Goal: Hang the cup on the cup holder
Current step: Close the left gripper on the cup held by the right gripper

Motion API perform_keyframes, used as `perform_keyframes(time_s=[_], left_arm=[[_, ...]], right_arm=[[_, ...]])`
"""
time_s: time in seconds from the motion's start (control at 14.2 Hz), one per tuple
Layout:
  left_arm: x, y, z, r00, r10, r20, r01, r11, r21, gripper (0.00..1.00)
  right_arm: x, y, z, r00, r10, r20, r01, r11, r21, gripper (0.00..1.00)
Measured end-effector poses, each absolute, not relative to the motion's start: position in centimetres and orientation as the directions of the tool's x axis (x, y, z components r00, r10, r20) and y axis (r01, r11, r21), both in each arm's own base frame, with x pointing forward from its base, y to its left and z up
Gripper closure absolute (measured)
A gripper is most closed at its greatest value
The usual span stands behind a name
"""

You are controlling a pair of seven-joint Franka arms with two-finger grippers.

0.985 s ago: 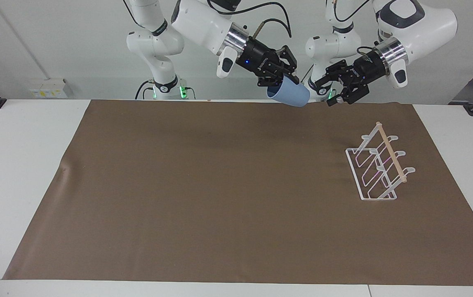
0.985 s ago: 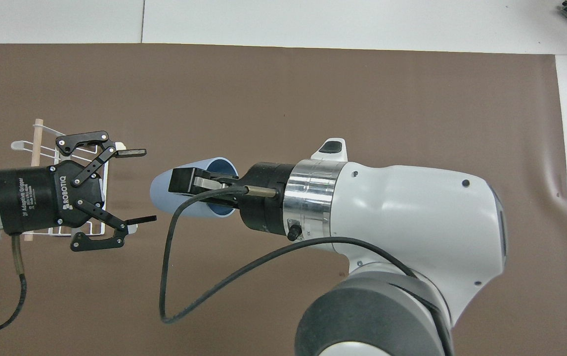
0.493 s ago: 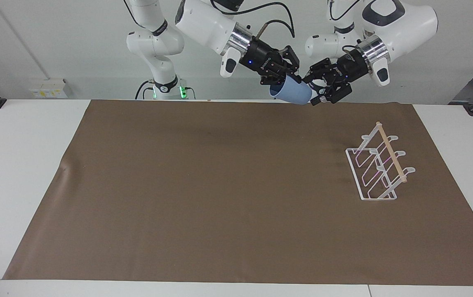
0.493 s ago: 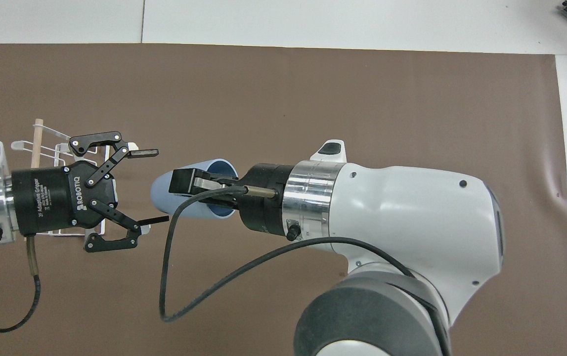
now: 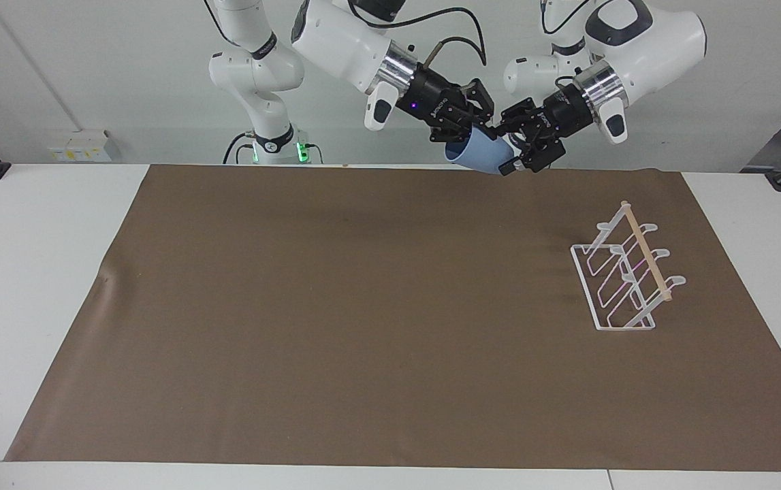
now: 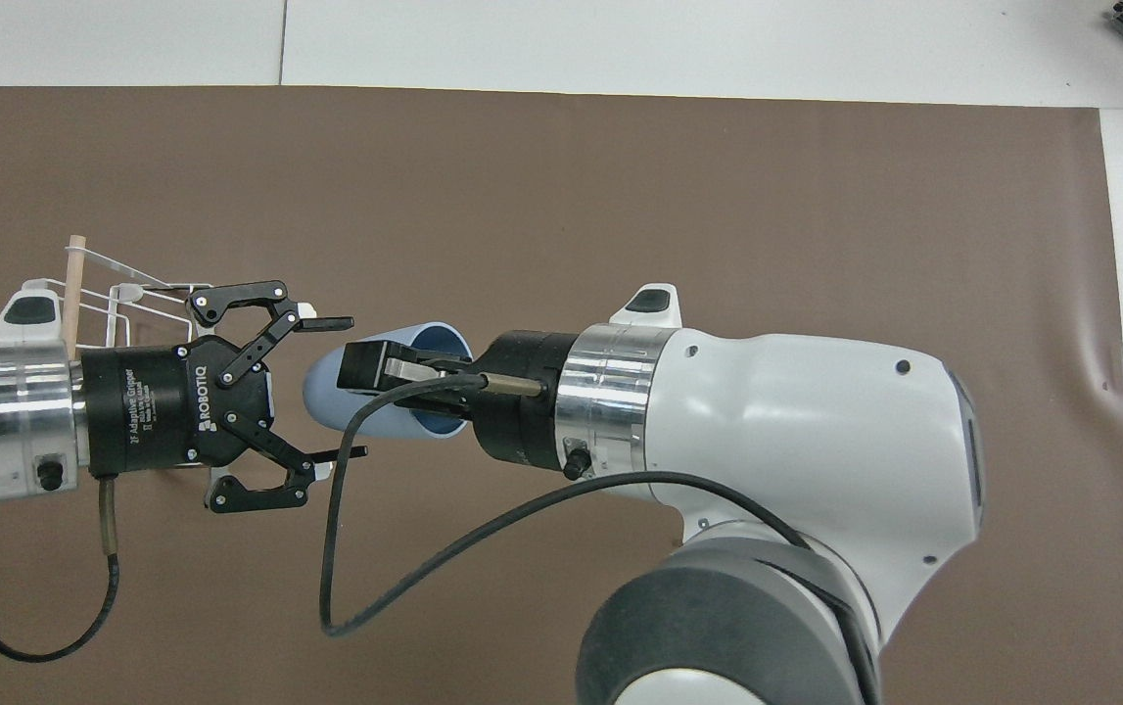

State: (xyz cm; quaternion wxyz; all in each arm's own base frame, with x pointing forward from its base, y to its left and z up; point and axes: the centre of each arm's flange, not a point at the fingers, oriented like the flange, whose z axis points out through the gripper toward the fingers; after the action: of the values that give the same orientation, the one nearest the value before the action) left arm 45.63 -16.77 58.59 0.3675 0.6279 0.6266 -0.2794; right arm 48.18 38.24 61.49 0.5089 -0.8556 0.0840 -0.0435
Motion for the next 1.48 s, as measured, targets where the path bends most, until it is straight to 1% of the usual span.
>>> perform_keyframes(time_s=[0.35, 0.42, 0.49, 0.56, 0.63, 0.7, 1.27, 1.34, 1.48], left_arm=[[45.41, -16.67, 58.24, 0.061, 0.585, -0.809, 0.992, 0.054, 0.113, 0.00], [45.38, -16.67, 58.28, 0.062, 0.585, -0.808, 0.992, 0.053, 0.115, 0.07], [45.35, -16.67, 58.33, 0.063, 0.585, -0.808, 0.992, 0.053, 0.116, 0.07], [45.32, -16.67, 58.39, 0.064, 0.585, -0.808, 0.992, 0.053, 0.118, 0.13], [45.35, -16.63, 58.43, 0.066, 0.587, -0.807, 0.991, 0.057, 0.122, 0.24], [45.35, -16.62, 58.46, 0.071, 0.588, -0.806, 0.990, 0.055, 0.127, 0.30], [45.34, -16.62, 58.47, 0.078, 0.588, -0.805, 0.990, 0.050, 0.133, 0.30], [45.33, -16.62, 58.45, 0.082, 0.589, -0.804, 0.990, 0.047, 0.136, 0.30], [45.32, -16.60, 58.37, 0.088, 0.591, -0.802, 0.989, 0.043, 0.140, 0.30]], right_arm=[[48.15, 38.27, 61.46, 0.982, -0.187, -0.011, -0.100, -0.468, -0.878, 0.92], [48.15, 38.27, 61.47, 0.982, -0.187, -0.011, -0.100, -0.468, -0.878, 0.92], [48.14, 38.27, 61.48, 0.982, -0.187, -0.011, -0.099, -0.468, -0.878, 0.92], [48.13, 38.27, 61.49, 0.982, -0.187, -0.011, -0.099, -0.468, -0.878, 0.92], [48.10, 38.27, 61.51, 0.982, -0.187, -0.011, -0.099, -0.469, -0.878, 0.92], [48.11, 38.22, 61.53, 0.982, -0.187, -0.011, -0.099, -0.469, -0.878, 0.92], [48.04, 38.19, 61.54, 0.980, -0.195, -0.024, -0.114, -0.467, -0.877, 0.92], [48.02, 38.18, 61.56, 0.980, -0.198, -0.027, -0.118, -0.466, -0.877, 0.84], [48.01, 38.18, 61.60, 0.979, -0.200, -0.029, -0.121, -0.465, -0.877, 0.65]])
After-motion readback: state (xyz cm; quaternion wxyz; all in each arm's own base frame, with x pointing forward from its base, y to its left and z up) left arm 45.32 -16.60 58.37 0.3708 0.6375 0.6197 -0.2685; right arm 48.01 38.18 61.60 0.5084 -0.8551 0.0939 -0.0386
